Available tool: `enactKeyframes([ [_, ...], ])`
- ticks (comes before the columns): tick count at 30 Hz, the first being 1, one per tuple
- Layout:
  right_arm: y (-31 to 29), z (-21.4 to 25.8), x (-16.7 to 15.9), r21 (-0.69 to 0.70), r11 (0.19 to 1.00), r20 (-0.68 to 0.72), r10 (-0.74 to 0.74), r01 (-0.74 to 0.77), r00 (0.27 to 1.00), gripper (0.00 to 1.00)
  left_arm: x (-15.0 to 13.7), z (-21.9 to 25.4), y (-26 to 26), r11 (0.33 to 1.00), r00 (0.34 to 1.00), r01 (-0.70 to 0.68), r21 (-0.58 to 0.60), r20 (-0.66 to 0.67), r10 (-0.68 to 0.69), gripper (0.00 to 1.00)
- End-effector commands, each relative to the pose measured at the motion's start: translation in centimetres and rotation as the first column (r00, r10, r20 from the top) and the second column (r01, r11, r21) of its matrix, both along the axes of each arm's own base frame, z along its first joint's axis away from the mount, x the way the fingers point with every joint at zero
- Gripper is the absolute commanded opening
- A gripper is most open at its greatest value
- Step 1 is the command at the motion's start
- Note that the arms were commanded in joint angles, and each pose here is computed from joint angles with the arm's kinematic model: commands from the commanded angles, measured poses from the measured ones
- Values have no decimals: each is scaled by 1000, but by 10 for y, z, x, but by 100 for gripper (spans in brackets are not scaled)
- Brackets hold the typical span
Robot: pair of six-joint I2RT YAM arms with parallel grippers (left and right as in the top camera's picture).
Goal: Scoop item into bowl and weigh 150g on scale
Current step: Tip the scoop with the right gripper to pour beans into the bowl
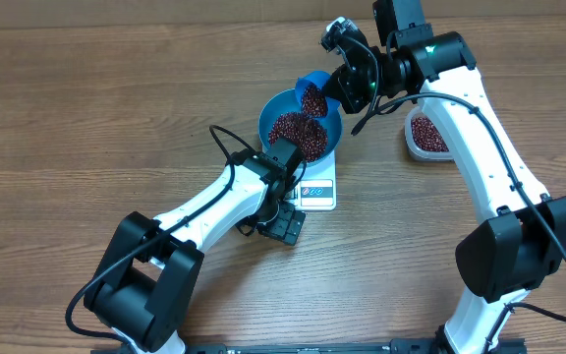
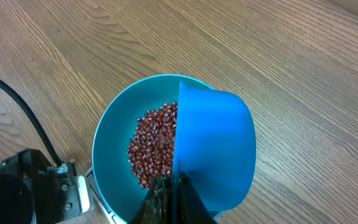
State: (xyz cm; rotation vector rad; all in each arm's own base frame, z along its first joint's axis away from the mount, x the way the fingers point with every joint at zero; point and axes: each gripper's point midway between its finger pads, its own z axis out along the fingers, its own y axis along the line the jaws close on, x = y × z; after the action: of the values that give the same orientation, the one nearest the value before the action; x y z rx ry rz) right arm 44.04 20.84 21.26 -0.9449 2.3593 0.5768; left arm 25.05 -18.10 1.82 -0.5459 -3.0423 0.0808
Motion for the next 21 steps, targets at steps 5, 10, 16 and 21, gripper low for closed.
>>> enactKeyframes([
  [5,3,38,-1,32,999,87,1,-3,996,4,2,0,-1,1000,1000,19,-2,2,-19,99],
  [10,3,39,1,31,1000,94,-2,-1,996,4,2,0,-1,1000,1000,19,-1,2,-19,100],
  [16,3,41,3,36,999,109,-2,-2,994,4,2,1,-1,1000,1000,19,-2,2,-19,100],
  [21,6,40,0,39,999,88,-6,3,996,4,2,0,-1,1000,1000,19,-1,2,-19,100],
])
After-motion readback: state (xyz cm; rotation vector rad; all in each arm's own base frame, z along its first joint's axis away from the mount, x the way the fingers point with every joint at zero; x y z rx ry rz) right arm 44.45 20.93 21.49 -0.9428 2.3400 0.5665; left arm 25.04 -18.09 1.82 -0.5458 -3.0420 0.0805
